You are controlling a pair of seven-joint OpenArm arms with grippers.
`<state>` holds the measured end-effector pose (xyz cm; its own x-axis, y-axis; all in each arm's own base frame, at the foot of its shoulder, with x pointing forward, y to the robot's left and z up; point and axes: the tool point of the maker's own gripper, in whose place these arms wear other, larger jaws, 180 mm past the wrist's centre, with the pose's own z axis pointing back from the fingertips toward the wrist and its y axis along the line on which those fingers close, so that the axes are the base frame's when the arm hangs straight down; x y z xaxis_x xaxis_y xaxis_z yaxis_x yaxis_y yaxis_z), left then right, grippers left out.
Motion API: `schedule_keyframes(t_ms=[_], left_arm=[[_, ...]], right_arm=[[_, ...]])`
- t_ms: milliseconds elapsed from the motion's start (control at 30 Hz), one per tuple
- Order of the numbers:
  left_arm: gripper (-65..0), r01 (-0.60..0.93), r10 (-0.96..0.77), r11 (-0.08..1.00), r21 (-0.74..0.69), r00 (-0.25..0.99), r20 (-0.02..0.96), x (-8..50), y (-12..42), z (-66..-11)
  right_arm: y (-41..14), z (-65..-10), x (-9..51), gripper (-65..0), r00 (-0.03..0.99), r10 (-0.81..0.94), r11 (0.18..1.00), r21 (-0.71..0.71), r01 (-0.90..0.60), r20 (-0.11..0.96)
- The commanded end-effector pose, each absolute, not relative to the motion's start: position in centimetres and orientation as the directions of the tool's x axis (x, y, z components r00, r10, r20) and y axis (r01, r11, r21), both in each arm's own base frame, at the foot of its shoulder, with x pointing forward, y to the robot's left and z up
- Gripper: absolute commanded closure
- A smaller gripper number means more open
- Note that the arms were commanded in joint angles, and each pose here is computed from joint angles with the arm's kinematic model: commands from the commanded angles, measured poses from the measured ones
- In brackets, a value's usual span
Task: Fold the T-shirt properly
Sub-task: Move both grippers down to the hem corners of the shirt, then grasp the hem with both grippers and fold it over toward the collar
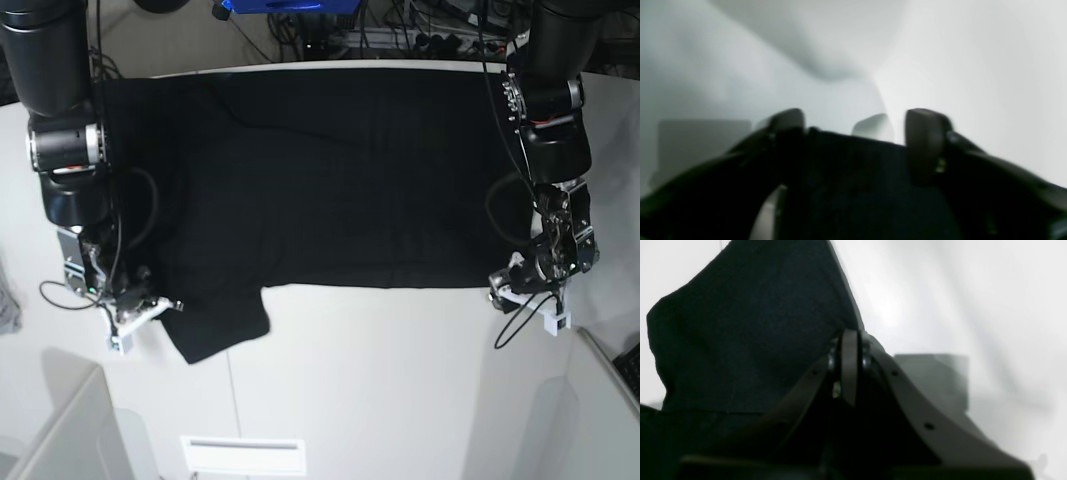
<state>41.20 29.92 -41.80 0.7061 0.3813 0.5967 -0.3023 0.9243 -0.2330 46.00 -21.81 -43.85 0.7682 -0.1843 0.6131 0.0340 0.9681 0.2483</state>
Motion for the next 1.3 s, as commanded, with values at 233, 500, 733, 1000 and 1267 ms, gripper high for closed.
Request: schedule_keyframes(t_ms=[233,500,733,1000,1267], left_arm=[[0.0,-0.314,0.381,0.924,-0.217,0.731,0.566,40.3,30.2,-42.4],[0.0,-0.297,0.372,0.928,-0.225,0.709,0.599,42.1,30.3,-40.1],[0.0,-0.249,0.326,0.945,-0.21,0.683,0.654,43.2,30.0,-36.8],[0.0,-0.242,0.32,0.947,-0.21,0.681,0.658,43.2,29.9,-36.7],[0.0,-0.105,0.202,0.977,-0.186,0.735,0.647,41.6,28.2,-37.0]], right_arm=[[-22.5,-42.6,47.0,0.0,0.757,-0.178,0.971,0.238,0.031,0.629],[-21.9,-40.9,48.1,0.0,0.729,-0.16,0.972,0.236,-0.003,0.666],[-21.3,-38.4,48.2,0.0,0.697,-0.084,0.975,0.202,-0.089,0.712],[-21.1,-37.3,48.0,0.0,0.678,-0.046,0.975,0.179,-0.128,0.734],[-23.3,-35.7,47.0,0.0,0.613,-0.129,0.979,0.198,-0.047,0.779]])
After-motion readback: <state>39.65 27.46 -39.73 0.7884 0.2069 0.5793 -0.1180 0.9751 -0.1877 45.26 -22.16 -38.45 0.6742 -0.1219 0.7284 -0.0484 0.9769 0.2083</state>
